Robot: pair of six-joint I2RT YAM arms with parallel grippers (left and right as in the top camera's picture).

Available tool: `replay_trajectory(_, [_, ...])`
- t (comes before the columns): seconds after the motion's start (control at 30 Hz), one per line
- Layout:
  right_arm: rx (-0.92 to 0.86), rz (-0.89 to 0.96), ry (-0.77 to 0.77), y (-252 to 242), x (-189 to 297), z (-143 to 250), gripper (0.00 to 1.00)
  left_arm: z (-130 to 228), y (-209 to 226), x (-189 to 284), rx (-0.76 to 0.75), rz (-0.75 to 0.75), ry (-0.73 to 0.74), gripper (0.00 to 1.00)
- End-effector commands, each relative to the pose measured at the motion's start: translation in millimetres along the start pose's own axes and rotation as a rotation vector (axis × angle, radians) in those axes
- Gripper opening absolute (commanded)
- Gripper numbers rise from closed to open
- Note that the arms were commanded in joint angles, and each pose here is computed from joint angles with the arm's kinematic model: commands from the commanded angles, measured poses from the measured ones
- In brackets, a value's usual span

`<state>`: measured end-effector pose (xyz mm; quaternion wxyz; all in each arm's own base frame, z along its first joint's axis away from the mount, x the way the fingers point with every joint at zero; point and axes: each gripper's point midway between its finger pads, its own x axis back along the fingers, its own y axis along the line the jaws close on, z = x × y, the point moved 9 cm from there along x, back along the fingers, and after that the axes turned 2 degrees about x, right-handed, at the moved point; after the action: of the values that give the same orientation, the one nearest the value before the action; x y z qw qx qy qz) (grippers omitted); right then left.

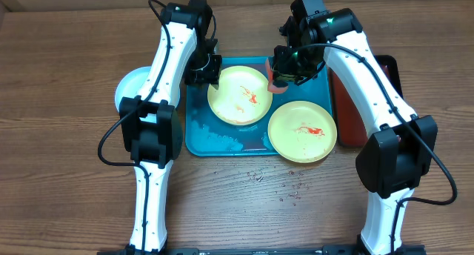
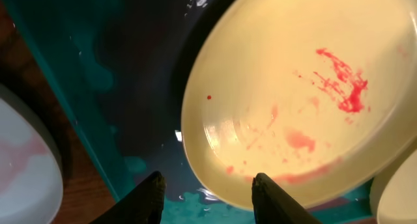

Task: Clean dirty plates on tray and stack at the side
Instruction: 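Pull the yellow plate toward the tray's left side with the left gripper, then bring the sponge in the right gripper onto the held yellow plate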

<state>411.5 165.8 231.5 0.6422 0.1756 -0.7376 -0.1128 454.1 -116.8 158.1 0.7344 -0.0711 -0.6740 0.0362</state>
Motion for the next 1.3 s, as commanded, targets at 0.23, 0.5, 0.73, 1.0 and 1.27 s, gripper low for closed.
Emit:
replay_trajectory(0.23, [0.008,-0.005,-0.012,1.9,2.6,-0.7,0.04,-1.7,5.0,-61.3,0.108,0.011,0.034,0.41])
replay_trajectory(0.5, [0.012,-0.008,-0.021,2.6,2.4,-2.1,0.04,-7.5,5.9,-69.5,0.121,0.020,-0.005,0.06])
replay_trajectory(0.73, [0.016,-0.015,-0.044,4.0,-4.8,-5.1,0.04,-9.6,5.7,-69.5,0.119,0.022,-0.017,0.04])
replay_trajectory(1.0, [-0.033,-0.020,-0.043,-6.3,-52.4,2.5,0.04,-9.3,5.7,-69.5,0.119,0.022,-0.016,0.04])
replay_trajectory(1.27, [-0.081,0.084,-0.072,-7.2,-89.0,2.9,0.04,-8.6,5.8,-69.5,0.119,0.021,-0.011,0.04])
